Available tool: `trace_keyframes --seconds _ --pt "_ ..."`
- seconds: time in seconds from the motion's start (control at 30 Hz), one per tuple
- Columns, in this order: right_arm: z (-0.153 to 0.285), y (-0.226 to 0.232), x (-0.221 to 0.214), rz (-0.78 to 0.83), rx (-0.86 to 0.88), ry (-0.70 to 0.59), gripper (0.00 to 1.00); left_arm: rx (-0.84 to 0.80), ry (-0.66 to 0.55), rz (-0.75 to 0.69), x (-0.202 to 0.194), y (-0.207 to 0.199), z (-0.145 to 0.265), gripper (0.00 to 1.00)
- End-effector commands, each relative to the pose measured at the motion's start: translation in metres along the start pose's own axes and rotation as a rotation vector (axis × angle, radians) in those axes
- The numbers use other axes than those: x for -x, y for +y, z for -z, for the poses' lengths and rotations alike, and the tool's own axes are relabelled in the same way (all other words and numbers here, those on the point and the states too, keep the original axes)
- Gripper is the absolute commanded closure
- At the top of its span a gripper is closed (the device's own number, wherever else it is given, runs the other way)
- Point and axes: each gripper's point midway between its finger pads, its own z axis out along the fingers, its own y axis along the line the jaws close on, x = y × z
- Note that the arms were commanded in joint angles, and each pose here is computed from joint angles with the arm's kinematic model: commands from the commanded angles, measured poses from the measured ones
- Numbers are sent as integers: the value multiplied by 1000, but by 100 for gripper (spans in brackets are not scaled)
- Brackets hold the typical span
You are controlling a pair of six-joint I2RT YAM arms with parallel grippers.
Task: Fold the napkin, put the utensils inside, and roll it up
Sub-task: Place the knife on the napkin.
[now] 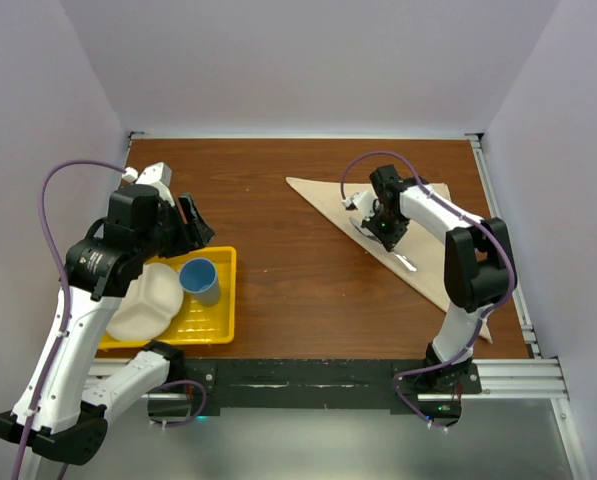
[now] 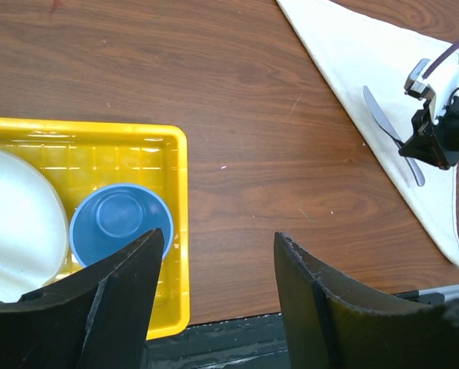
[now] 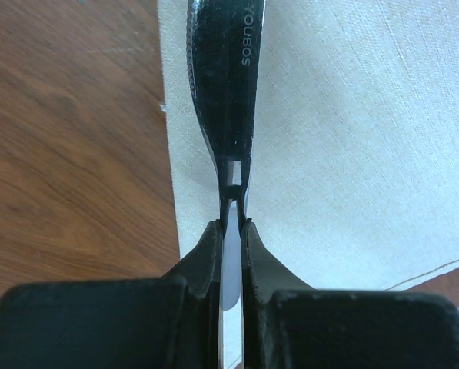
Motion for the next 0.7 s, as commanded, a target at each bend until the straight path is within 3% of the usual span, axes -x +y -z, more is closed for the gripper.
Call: trace_keyframes --seconds 0.0,0.67 --pt "5 -9 10 -15 3 -40 100 -32 -49 -44 12 -5 6 36" --pt "-17 -3 12 -73 58 19 100 -14 -59 -77 16 -4 2 36"
